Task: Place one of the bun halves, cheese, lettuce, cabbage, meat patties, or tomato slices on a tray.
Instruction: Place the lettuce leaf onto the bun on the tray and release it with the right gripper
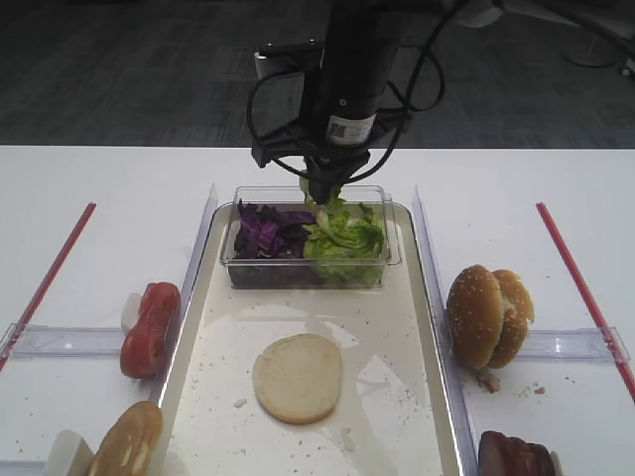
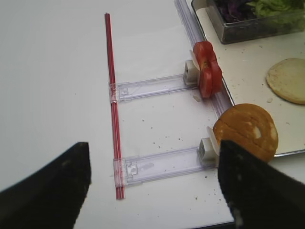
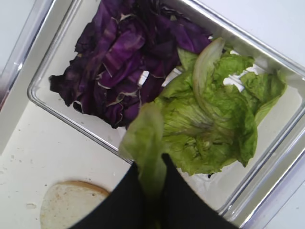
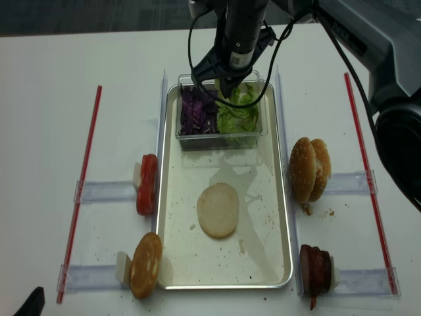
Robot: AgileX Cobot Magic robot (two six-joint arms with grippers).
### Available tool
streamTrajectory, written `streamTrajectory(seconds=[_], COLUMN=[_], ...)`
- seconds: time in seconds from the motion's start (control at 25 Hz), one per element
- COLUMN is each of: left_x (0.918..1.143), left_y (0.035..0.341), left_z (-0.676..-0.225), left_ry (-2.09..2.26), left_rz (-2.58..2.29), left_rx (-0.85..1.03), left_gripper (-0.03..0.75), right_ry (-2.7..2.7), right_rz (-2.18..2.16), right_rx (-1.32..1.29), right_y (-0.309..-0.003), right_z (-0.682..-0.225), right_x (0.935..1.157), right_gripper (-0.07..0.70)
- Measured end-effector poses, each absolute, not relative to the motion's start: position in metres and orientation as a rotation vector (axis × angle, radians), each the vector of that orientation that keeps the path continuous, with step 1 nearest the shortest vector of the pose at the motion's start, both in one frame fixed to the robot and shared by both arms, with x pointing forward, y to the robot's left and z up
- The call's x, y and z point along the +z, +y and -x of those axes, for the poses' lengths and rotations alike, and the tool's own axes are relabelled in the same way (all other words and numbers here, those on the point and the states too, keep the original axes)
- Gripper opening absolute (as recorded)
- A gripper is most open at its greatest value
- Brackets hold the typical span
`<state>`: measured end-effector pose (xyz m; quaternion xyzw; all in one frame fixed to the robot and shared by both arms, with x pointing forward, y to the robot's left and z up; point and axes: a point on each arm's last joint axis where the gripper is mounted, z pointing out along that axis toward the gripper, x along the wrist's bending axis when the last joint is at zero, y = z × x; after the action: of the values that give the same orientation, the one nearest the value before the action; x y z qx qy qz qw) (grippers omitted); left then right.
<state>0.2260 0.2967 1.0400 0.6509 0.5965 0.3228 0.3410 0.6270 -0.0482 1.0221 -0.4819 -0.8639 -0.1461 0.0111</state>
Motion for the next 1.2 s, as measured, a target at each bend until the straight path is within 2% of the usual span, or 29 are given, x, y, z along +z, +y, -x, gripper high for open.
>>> streamTrajectory(seconds=[0.2, 0.48, 0.84, 1.04, 1.2], left_x=[1.040, 1.040, 1.040, 1.040, 1.040], left_y=[0.297, 0.297, 0.297, 0.297, 0.297], left_z=[-0.226, -0.226, -0.226, -0.226, -0.226], left_ry=[1.552, 1.552, 1.552, 1.552, 1.552], left_rz=[-1.693, -1.693, -1.693, -1.693, -1.693], left_rx=[0.840, 0.840, 0.840, 0.840, 0.840], left_gripper=[0.509, 0.509, 0.509, 0.509, 0.509], right_ry=[-2.711, -2.715, -2.712, -2.704, -2.715], right_rz=[1.471, 1.437, 1.407, 1.378, 1.326], right_rx=[-0.484, -0.558, -0.559, -0.530, -0.480], right_y=[-0.039, -0.028, -0.035, -0.042, -0.039], right_z=[-0.618, -0.600, -0.572, -0.548, -0.526], right_x=[1.031, 1.055, 1.073, 1.078, 1.074], right_gripper=[0.065, 0.065, 0.065, 0.064, 0.064])
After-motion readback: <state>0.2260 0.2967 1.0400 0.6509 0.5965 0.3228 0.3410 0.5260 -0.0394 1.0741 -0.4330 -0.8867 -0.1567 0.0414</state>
